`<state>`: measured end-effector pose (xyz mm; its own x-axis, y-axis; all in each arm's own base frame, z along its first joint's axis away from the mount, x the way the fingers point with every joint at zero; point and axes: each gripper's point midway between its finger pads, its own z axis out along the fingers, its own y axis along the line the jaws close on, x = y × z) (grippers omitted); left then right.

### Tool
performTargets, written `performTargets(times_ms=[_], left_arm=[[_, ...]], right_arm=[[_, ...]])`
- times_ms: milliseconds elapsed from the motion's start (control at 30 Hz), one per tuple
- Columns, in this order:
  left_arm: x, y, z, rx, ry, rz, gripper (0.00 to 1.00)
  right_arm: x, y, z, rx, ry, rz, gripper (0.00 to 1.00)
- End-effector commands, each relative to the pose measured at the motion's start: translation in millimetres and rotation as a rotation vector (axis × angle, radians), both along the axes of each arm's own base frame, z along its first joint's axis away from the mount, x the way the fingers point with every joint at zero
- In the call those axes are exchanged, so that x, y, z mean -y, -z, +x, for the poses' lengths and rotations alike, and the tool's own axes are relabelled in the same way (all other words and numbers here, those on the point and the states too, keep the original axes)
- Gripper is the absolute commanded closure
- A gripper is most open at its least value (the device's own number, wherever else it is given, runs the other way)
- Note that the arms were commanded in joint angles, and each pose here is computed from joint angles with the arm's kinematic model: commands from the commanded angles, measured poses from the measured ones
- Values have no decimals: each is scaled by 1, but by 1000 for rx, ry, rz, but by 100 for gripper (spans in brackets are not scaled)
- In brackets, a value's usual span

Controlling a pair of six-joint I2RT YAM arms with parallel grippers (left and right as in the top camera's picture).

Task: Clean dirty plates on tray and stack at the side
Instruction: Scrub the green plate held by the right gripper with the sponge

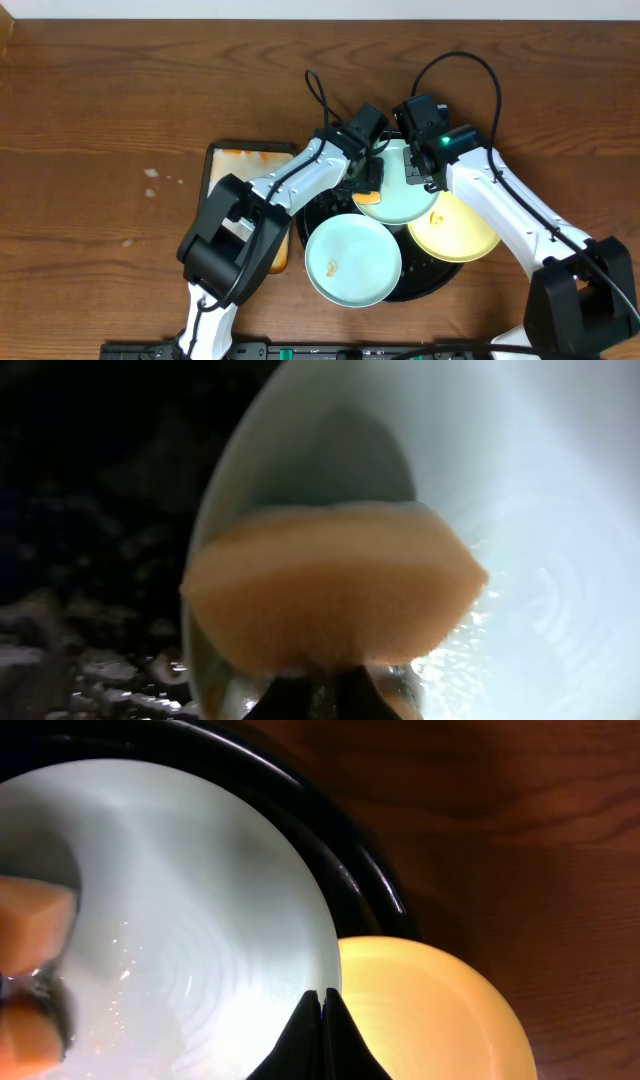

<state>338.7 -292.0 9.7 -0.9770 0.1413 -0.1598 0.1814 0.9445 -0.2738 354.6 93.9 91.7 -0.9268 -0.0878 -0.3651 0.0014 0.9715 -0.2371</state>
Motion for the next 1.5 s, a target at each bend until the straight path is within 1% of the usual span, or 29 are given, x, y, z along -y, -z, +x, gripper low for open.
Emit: performTargets(times_ms=[0,200,433,500,533,567,600,733,800,900,967,1033,1167,1233,1300,1467], left_arm=[[-39,27,6,34,-27,194,92],[-54,28,7,49,-51,271,92],[-49,13,17,86,-59,255,92],[-48,11,18,88,-61,252,92],[-48,11,17,84,-70,253,92],[-48,11,17,81,-74,254,92],[-49,11,16,79,-76,255,92],[-47,11,15,79,-71,255,92],[-47,11,15,79,-71,255,92],[-48,11,15,78,-71,256,92],[-48,11,14,77,-70,256,92],[-48,11,14,77,-70,256,92],[-48,11,15,78,-71,256,93],[-48,11,14,77,-70,256,92],[-48,11,14,77,-70,256,92],[-49,11,15,84,-61,267,92]], right_arm=[[5,-5,0,19,22,-16,99],[7,-2,-2,-8,34,14,99],[3,8,-9,-80,47,138,98],[1,13,-13,-100,45,163,92],[2,17,-15,-106,46,167,83],[3,20,-16,-109,49,166,68],[4,24,-17,-110,52,166,59],[6,40,-21,-114,62,199,57],[5,48,-21,-113,65,245,57],[1,55,-17,-98,72,320,62],[3,58,-14,-79,114,347,65],[2,60,-11,-64,113,369,71],[0,66,-9,-38,114,386,83],[1,68,-10,-41,124,387,93],[2,68,-10,-41,124,382,99],[7,68,-11,-37,134,358,99]])
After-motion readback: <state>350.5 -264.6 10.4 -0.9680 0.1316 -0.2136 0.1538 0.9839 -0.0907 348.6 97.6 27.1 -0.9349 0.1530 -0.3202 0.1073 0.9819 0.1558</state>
